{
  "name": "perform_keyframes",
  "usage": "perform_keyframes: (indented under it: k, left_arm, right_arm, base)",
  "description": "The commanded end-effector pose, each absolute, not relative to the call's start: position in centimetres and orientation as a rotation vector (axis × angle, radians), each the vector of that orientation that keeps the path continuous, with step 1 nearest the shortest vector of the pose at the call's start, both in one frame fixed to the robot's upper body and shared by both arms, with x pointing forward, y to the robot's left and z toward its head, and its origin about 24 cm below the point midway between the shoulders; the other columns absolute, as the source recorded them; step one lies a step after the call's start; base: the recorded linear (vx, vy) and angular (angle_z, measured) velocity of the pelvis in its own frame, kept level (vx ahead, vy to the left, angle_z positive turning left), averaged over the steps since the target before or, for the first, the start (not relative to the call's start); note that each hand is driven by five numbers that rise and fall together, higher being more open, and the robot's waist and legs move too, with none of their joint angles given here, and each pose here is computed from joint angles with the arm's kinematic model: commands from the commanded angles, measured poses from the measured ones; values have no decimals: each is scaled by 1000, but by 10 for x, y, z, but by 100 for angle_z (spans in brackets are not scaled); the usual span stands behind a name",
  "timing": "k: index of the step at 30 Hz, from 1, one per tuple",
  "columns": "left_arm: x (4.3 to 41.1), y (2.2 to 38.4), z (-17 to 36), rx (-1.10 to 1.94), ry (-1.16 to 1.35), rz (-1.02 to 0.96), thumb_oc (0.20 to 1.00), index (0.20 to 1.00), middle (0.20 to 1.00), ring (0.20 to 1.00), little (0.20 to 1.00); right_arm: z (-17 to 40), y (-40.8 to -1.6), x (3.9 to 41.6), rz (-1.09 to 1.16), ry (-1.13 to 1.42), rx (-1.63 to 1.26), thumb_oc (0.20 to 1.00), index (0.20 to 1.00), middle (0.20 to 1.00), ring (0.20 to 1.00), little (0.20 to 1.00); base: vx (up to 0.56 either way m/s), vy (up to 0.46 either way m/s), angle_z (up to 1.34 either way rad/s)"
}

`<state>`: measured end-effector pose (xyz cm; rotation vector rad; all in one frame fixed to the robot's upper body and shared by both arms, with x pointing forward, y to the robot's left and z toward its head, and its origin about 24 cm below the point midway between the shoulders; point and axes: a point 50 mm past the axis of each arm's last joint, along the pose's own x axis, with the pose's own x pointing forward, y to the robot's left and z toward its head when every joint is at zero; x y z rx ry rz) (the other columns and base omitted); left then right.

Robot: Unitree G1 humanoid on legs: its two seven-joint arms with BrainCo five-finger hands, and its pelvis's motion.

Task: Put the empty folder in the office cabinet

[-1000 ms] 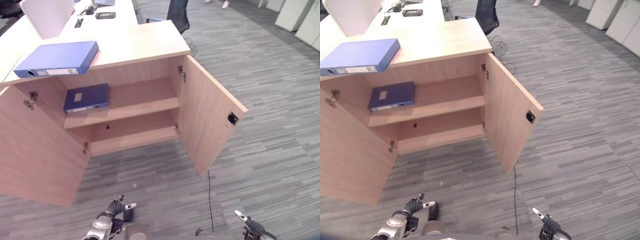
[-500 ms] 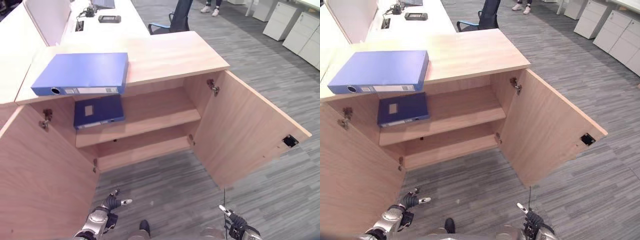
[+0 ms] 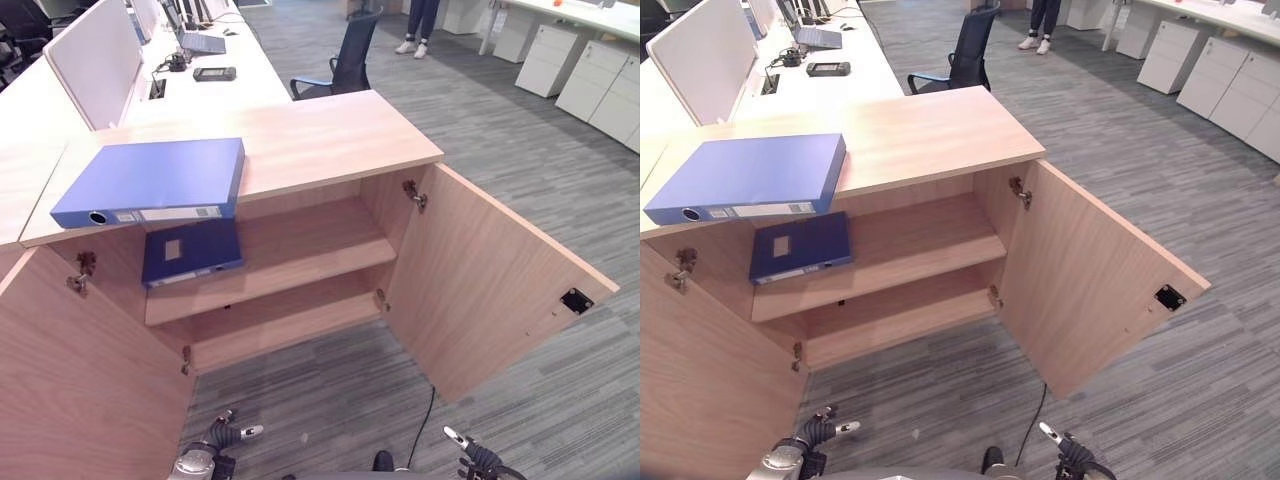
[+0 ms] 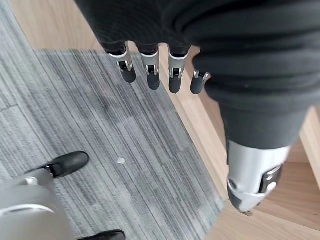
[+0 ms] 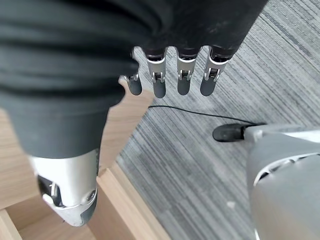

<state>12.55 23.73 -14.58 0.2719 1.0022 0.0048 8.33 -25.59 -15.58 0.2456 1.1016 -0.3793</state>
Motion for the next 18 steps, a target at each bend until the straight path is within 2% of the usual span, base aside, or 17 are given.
perform_keyframes:
  k: [1, 18]
  left_arm:
    - [152, 241, -135, 330, 915, -16, 1000, 1000, 1000, 1000, 1000]
    - [145, 243, -138, 323, 953, -1, 1000, 1000, 1000, 1000, 1000]
  right_arm:
    - [-152, -257, 99, -358, 1059, 214, 1000, 1000, 1000, 1000, 1000]
    - [-156, -252, 93, -276, 1132, 139, 1000, 1000, 1000, 1000, 1000]
  base:
    - [51, -30, 1]
    - [6, 24, 5]
